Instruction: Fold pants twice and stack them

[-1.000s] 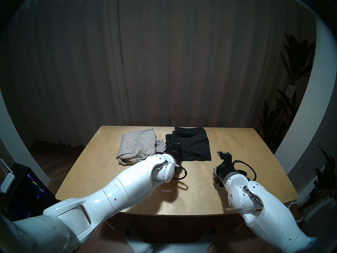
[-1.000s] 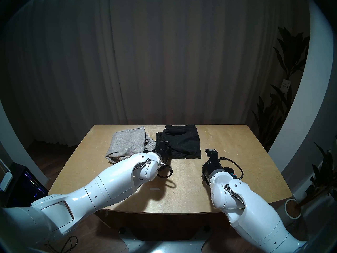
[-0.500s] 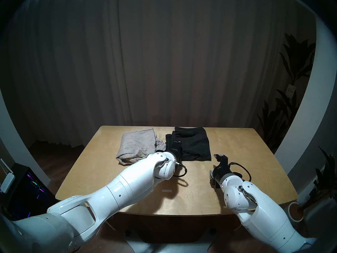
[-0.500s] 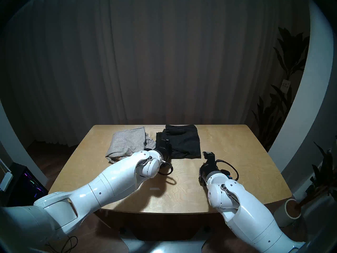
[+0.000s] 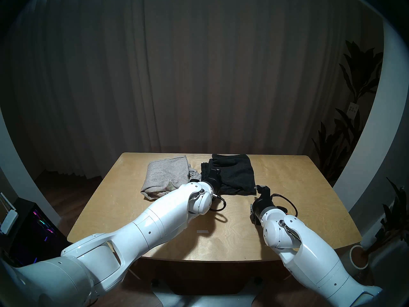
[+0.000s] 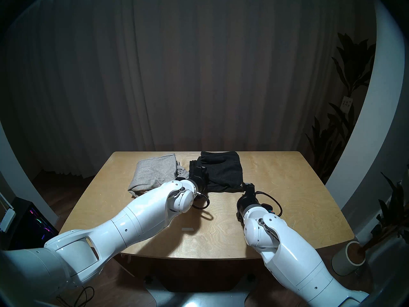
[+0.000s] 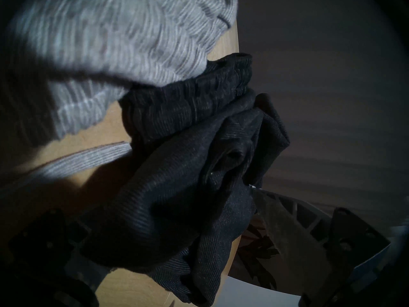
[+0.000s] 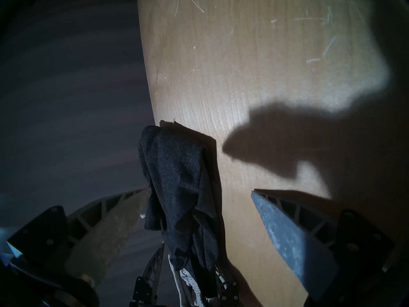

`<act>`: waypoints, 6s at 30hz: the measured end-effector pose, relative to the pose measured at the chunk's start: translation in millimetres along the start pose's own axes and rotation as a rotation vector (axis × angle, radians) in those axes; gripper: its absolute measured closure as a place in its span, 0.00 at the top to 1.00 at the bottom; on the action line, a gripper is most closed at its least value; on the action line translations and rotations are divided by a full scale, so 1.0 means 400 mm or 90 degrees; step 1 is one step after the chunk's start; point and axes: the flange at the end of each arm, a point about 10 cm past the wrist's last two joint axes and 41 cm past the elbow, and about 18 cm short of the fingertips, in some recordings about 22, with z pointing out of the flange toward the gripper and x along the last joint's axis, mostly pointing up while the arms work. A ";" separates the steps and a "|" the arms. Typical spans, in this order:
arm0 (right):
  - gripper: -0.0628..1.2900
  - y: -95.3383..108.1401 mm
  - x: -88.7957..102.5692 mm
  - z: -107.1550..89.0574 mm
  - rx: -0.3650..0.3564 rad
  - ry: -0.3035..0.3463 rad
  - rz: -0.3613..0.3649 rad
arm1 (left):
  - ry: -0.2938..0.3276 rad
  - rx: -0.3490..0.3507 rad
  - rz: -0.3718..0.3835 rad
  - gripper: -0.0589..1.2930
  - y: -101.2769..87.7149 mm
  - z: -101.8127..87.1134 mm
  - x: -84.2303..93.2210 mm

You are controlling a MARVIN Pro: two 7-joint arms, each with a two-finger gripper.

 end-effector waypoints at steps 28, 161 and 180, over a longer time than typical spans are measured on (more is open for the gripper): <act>0.95 -0.065 -0.021 0.128 -0.012 0.007 -0.019 | -0.038 0.012 0.000 0.89 0.027 0.050 0.031; 0.04 -0.418 -0.159 0.174 0.250 -0.013 0.222 | -0.020 -0.270 0.106 0.08 0.260 0.011 0.123; 0.04 -0.490 -0.225 0.168 0.280 -0.014 0.235 | 0.005 -0.317 0.131 0.08 0.337 -0.016 0.168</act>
